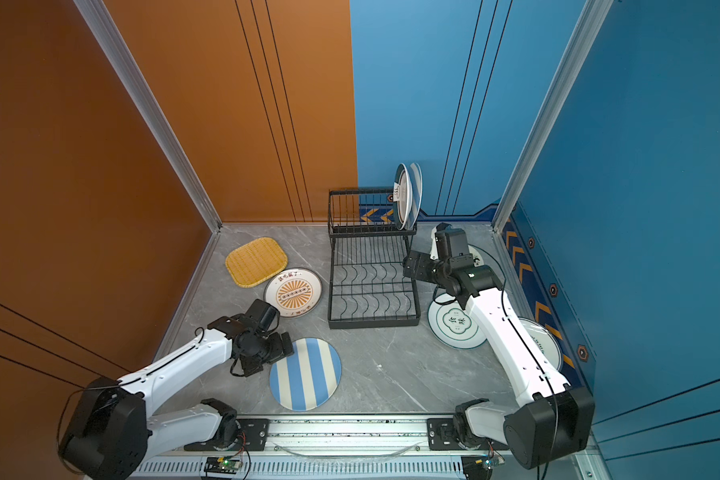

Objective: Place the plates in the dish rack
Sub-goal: 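Push the blue-white striped plate toward the right arm with left gripper, then push the striped plate further with left gripper while right gripper reaches its edge, then pinch the striped plate's edges with both grippers and tilt it upright, then lift the upright striped plate with right gripper while left gripper withdraws, then carry the blue-white striped plate into the rack slot with right gripper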

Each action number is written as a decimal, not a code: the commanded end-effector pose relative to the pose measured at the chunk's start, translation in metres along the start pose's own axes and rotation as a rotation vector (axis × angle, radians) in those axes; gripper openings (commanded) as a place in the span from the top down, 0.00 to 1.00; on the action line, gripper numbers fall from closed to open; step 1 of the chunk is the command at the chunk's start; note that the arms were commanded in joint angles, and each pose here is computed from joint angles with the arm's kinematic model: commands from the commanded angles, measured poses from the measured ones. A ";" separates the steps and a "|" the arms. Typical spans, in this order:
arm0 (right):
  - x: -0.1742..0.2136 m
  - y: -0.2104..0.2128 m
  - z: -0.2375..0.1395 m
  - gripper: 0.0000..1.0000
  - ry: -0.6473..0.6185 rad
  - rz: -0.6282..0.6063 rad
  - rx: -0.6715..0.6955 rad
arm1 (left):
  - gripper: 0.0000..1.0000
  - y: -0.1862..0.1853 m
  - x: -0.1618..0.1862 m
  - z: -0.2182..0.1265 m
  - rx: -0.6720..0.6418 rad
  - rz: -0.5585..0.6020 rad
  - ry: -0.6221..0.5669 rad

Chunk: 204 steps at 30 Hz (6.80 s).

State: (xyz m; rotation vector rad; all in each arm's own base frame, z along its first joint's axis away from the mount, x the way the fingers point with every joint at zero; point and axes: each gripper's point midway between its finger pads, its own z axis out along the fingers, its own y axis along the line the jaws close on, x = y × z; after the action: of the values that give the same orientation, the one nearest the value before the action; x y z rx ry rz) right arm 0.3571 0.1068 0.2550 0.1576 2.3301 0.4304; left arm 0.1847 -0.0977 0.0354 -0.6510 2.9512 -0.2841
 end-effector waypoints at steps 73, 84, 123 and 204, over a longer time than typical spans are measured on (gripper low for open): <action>0.295 0.017 0.040 0.26 0.751 0.047 -0.291 | 0.29 -0.109 0.091 0.041 0.279 0.374 0.199; 0.321 0.021 0.038 0.33 0.859 0.058 -0.345 | 0.35 -0.110 0.097 0.045 0.270 0.397 0.226; 0.317 0.049 0.033 0.42 0.833 0.117 -0.547 | 0.42 -0.130 0.110 0.054 0.397 0.480 0.311; -0.204 0.114 -0.057 1.00 -0.555 -0.332 0.182 | 0.02 -0.124 -0.044 -0.035 0.445 0.276 -0.026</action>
State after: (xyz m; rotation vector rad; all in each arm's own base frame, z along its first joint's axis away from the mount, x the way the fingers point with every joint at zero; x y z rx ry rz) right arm 0.4449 0.1509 0.4258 -0.0538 1.9623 0.0633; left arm 0.2632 -0.1839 0.0922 -0.2154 2.7694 -0.8507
